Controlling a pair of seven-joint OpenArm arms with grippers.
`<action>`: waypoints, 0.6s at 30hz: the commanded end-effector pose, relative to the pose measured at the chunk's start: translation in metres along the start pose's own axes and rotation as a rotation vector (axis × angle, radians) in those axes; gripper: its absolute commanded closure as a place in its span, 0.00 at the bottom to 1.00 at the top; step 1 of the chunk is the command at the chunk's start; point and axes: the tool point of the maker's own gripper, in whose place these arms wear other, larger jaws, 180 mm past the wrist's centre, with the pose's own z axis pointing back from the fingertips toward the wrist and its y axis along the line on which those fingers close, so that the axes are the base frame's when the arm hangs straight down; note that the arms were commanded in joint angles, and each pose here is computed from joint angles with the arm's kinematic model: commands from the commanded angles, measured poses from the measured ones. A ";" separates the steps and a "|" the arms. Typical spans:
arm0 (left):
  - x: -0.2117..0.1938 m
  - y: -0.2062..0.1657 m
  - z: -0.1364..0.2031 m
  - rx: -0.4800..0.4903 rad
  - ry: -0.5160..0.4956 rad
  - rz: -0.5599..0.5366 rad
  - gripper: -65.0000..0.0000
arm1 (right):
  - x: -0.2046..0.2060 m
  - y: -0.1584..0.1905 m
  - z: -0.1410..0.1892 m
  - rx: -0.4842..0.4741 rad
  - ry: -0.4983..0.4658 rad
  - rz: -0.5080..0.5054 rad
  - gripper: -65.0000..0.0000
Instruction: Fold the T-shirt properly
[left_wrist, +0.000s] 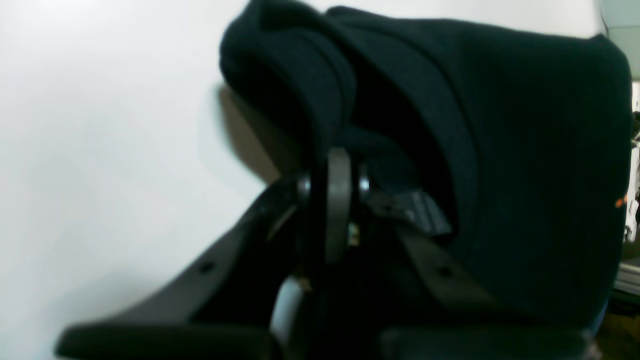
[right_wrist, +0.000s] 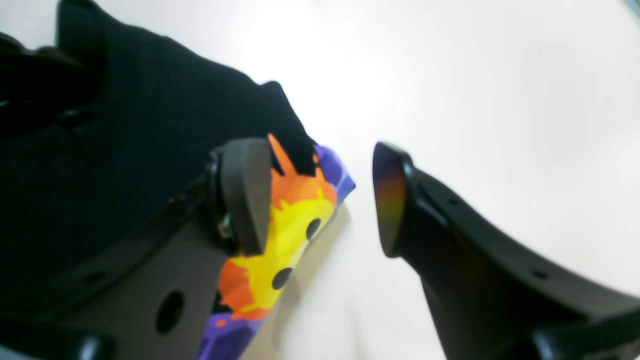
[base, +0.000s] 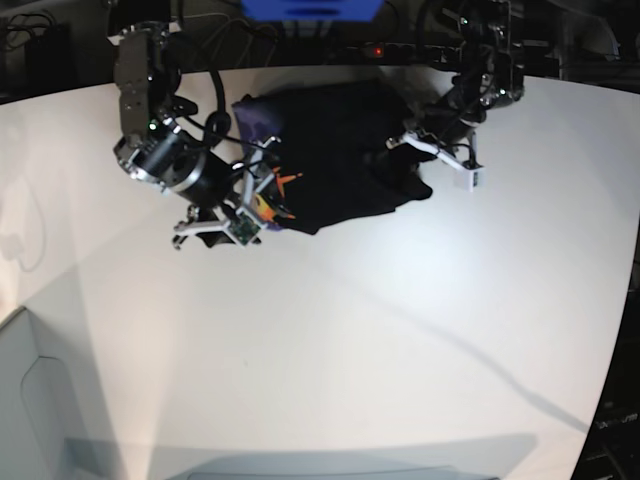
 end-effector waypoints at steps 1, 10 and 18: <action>0.011 -0.008 0.002 -0.025 -0.035 -0.013 1.00 | 0.011 0.001 0.002 0.008 -0.045 0.013 0.49; 0.002 -0.056 -0.003 -0.142 -0.003 -0.084 1.00 | 0.003 0.017 0.003 0.034 -0.036 -0.030 0.49; -0.005 -0.058 -0.014 -0.146 0.029 -0.091 1.00 | 0.005 0.019 0.003 0.039 -0.041 -0.035 0.50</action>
